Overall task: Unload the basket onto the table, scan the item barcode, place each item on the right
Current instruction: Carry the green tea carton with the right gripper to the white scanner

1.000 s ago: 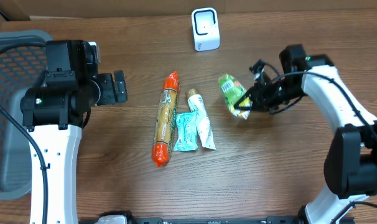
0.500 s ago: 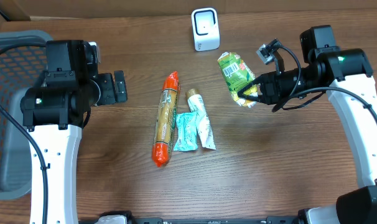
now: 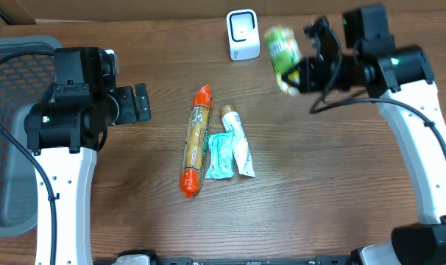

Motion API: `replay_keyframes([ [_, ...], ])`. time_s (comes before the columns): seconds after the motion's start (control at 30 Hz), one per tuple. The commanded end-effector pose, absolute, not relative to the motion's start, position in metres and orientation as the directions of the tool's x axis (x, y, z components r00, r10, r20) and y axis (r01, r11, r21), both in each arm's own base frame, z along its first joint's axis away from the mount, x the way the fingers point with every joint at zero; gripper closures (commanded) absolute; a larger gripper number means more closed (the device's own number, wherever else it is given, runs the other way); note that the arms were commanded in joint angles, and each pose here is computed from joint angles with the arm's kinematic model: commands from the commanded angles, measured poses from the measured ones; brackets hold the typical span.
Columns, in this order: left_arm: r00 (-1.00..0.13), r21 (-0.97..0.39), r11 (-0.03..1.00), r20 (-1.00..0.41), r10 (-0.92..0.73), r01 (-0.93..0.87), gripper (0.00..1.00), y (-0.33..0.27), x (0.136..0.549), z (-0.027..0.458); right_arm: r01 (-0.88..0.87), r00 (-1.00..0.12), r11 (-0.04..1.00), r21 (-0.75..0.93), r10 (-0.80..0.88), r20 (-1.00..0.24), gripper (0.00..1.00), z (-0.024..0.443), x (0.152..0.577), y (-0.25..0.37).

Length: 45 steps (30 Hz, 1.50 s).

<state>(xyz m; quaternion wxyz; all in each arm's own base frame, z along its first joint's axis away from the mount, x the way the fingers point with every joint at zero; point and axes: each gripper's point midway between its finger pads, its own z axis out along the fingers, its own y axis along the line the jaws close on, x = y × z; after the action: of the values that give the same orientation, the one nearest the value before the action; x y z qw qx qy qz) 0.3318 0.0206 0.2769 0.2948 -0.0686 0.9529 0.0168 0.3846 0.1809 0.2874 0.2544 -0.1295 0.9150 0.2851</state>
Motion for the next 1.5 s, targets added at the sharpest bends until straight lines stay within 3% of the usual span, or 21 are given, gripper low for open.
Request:
replay_keyframes([
  [0.0,-0.813,0.010,0.993,-0.575,-0.093,-0.120,0.01,0.021,0.335,0.282,-0.299,-0.761,0.914,0.273,-0.056,-0.646,0.97,0.314,0.429,0.179],
  [0.1,-0.813,0.010,0.993,-0.575,-0.093,-0.120,0.00,0.021,0.335,0.282,-0.293,-0.721,0.950,0.112,-0.143,-0.677,0.97,0.301,0.459,0.193],
  [0.23,-0.813,0.010,0.993,-0.575,-0.093,-0.120,0.00,0.021,0.335,0.282,-0.147,-0.658,0.972,-0.183,-0.234,-0.715,0.97,0.274,0.504,0.187],
  [0.37,-0.813,0.010,0.993,-0.575,-0.093,-0.120,0.00,0.021,0.335,0.282,0.028,-0.604,0.904,-0.428,-0.326,-0.728,0.96,0.244,0.550,0.176],
  [0.53,-0.813,0.010,0.993,-0.575,-0.093,-0.120,0.00,0.021,0.335,0.282,0.001,-0.588,0.811,-0.585,-0.472,-0.656,0.96,0.198,0.584,0.181],
  [0.8,-0.813,0.010,0.993,-0.575,-0.093,-0.120,0.00,0.021,0.335,0.282,0.001,-0.572,0.709,-0.705,-0.578,-0.582,0.96,0.158,0.609,0.184],
  [0.97,-0.813,0.010,0.993,-0.575,-0.093,-0.120,0.01,0.021,0.335,0.282,-0.099,-0.561,0.625,-0.774,-0.678,-0.475,0.96,0.139,0.611,0.193],
  [1.17,-0.813,0.010,0.993,-0.575,-0.093,-0.120,0.01,0.021,0.335,0.282,-0.067,-0.526,0.634,-0.770,-0.678,-0.513,0.96,0.134,0.622,0.200],
  [1.47,-0.813,0.010,0.993,-0.575,-0.093,-0.120,0.01,0.021,0.335,0.282,-0.097,-0.507,0.580,-0.809,-0.728,-0.461,0.96,0.121,0.629,0.203],
])
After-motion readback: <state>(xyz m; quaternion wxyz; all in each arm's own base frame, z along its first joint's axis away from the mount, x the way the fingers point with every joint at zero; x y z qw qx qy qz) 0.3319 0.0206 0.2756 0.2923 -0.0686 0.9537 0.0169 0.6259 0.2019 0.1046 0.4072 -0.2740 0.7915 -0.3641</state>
